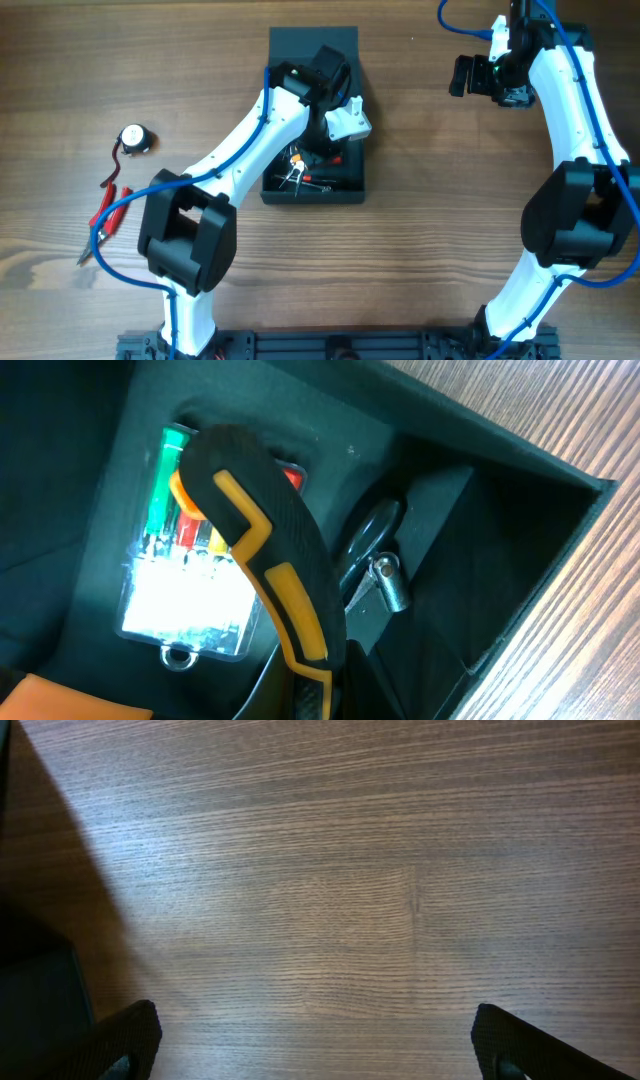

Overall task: Pack container
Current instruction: 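Carry the pliers into the green box and release them with left gripper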

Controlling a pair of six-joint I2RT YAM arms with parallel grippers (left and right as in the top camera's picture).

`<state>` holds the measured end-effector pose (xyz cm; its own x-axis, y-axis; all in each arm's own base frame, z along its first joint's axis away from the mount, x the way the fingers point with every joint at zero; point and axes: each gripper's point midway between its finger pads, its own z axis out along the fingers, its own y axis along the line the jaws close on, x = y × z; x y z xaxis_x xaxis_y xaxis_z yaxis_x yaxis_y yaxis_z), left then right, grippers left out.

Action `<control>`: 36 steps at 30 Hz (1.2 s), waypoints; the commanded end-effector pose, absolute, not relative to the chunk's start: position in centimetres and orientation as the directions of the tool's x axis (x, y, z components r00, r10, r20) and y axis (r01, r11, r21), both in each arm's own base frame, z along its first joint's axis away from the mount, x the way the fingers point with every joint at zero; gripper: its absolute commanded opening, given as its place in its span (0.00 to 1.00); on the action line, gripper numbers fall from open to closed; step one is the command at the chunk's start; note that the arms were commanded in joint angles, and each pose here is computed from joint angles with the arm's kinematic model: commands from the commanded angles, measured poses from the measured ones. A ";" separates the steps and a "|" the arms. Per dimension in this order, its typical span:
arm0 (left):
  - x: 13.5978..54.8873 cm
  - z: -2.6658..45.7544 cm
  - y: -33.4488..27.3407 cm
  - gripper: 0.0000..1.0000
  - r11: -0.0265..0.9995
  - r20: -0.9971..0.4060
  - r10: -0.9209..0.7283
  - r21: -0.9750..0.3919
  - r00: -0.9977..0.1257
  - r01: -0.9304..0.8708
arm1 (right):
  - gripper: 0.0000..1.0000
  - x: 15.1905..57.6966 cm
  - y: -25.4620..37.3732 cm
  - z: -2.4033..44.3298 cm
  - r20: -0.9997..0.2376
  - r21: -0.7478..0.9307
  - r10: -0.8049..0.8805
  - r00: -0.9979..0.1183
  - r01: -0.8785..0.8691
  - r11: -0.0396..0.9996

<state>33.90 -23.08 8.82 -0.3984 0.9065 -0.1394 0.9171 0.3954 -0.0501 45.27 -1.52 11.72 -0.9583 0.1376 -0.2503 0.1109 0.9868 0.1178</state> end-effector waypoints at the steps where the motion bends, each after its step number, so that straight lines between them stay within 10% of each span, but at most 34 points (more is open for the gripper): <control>1: 33.5 8.3 -23.0 0.04 0.376 -0.129 0.914 -0.079 -0.384 0.923 | 1.00 45.1 -1.3 11.2 -0.231 0.135 0.149 -0.961 0.120 0.984; 4: 33.4 8.2 -23.2 0.09 0.391 -0.131 0.907 -0.090 -0.400 0.916 | 1.00 45.1 -1.3 11.2 -0.229 0.135 0.149 -0.962 0.120 0.984; 10: 33.2 8.2 -23.1 0.72 0.406 -0.124 0.901 -0.096 -0.415 0.909 | 1.00 45.1 -1.3 11.2 -0.229 0.135 0.149 -0.962 0.120 0.984; 22: 32.5 8.2 -22.7 0.76 0.409 -0.095 0.903 -0.113 -0.420 0.905 | 1.00 45.1 -1.3 11.2 -0.230 0.133 0.144 -0.963 0.116 0.984; 36: 38.8 24.5 -15.9 1.00 0.873 -0.467 0.483 0.186 -0.741 0.451 | 1.00 45.1 -1.3 11.2 -0.235 0.128 0.122 -0.964 0.094 0.987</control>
<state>37.40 -20.12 15.51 -0.6578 0.7134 -0.2417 0.6999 0.6975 0.1538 45.12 -1.51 11.68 -0.9605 0.1325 -0.2446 0.1066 0.9875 0.1163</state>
